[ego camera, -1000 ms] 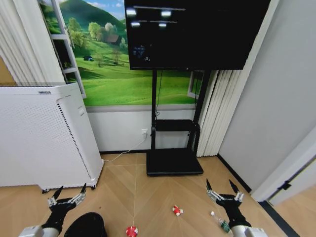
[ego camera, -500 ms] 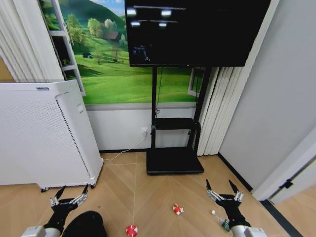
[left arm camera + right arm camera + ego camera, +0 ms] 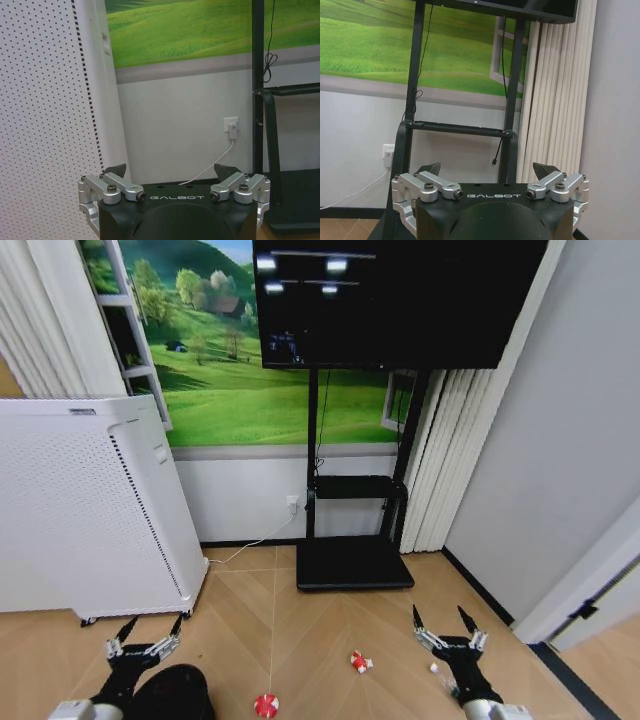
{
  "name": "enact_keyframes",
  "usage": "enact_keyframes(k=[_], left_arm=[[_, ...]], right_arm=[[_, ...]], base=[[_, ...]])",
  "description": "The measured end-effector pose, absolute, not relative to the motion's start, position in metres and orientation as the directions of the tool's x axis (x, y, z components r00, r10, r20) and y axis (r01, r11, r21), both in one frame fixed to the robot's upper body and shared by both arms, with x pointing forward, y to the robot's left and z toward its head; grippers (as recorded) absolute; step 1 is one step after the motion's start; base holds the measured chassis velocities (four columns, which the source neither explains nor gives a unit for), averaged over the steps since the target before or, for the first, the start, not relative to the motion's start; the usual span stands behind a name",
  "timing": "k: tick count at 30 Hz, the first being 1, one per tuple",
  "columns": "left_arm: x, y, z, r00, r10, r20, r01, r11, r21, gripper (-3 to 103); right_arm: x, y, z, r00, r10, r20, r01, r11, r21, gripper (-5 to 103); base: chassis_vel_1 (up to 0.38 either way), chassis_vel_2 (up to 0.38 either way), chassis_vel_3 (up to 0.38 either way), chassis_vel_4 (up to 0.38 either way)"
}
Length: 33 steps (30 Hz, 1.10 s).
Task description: Pick up the trash bin and place the garbage on the floor into it.
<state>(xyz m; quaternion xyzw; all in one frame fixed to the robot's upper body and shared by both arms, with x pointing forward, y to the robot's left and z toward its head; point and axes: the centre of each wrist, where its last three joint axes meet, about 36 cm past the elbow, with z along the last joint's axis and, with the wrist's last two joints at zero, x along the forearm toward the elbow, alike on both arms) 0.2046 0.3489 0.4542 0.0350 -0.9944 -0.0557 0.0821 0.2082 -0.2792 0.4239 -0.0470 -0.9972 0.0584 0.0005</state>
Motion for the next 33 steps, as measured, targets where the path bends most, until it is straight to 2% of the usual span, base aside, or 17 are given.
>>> enact_keyframes(k=[27, 33], left_arm=[[0.195, 0.361, 0.43, -0.969, -0.09, 0.228, -0.069, 0.993, 0.099, 99], [0.177, 0.366, 0.426, -0.958, -0.093, 0.272, -0.086, 0.996, 0.034, 99]], right_arm=[[0.209, -0.279, 0.42, -0.995, 0.095, -0.005, 0.095, 0.989, -0.114, 100], [0.21, -0.28, 0.419, -0.995, 0.098, -0.006, 0.098, 0.989, -0.115, 100]], base=[[0.0, 0.0, 0.0, 0.0], [0.0, 0.0, 0.0, 0.0]])
